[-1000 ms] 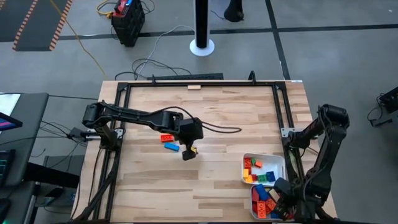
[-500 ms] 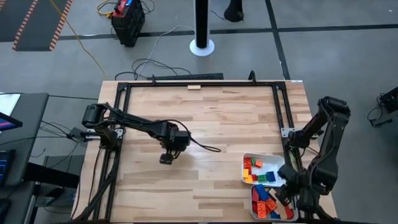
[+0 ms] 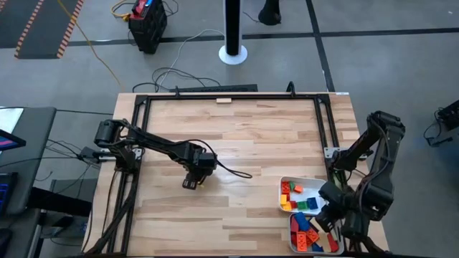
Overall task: Sort blocks by size
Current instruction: Put the big blue block into the gray bin
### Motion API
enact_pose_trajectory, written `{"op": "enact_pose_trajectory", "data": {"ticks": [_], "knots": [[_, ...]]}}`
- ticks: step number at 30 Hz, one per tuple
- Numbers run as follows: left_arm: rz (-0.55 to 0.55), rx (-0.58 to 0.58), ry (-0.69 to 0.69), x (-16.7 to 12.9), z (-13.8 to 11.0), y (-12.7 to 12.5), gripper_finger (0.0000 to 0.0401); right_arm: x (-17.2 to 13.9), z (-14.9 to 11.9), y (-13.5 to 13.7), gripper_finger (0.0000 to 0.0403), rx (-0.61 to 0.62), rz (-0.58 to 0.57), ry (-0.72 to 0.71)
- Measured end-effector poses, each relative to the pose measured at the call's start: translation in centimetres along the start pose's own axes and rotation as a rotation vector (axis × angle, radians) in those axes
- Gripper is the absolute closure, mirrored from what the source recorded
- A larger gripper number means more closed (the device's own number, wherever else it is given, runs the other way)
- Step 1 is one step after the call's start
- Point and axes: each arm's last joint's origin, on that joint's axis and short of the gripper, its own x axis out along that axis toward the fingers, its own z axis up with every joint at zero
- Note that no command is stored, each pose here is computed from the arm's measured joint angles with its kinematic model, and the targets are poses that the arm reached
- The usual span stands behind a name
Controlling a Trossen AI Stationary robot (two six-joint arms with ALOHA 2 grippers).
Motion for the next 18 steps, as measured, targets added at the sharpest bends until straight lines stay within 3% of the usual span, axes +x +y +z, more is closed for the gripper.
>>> {"op": "enact_pose_trajectory", "data": {"ticks": [4, 13, 18], "knots": [[0.007, -0.049, -0.028, 0.0, 0.3, 0.1, 0.0312, -0.5, 0.3, 0.4, 0.0276, -0.036, 0.069, -0.100], [-0.044, -0.230, -0.208, -2.3, 3.4, 0.4, 0.0314, -0.7, 1.7, 1.8, 0.0275, -0.160, 0.210, -0.383], [-0.054, -0.309, -0.494, -6.1, 6.6, 1.0, 0.0314, -0.6, 3.2, 2.4, 0.0266, -0.218, 0.190, -0.476]]}}
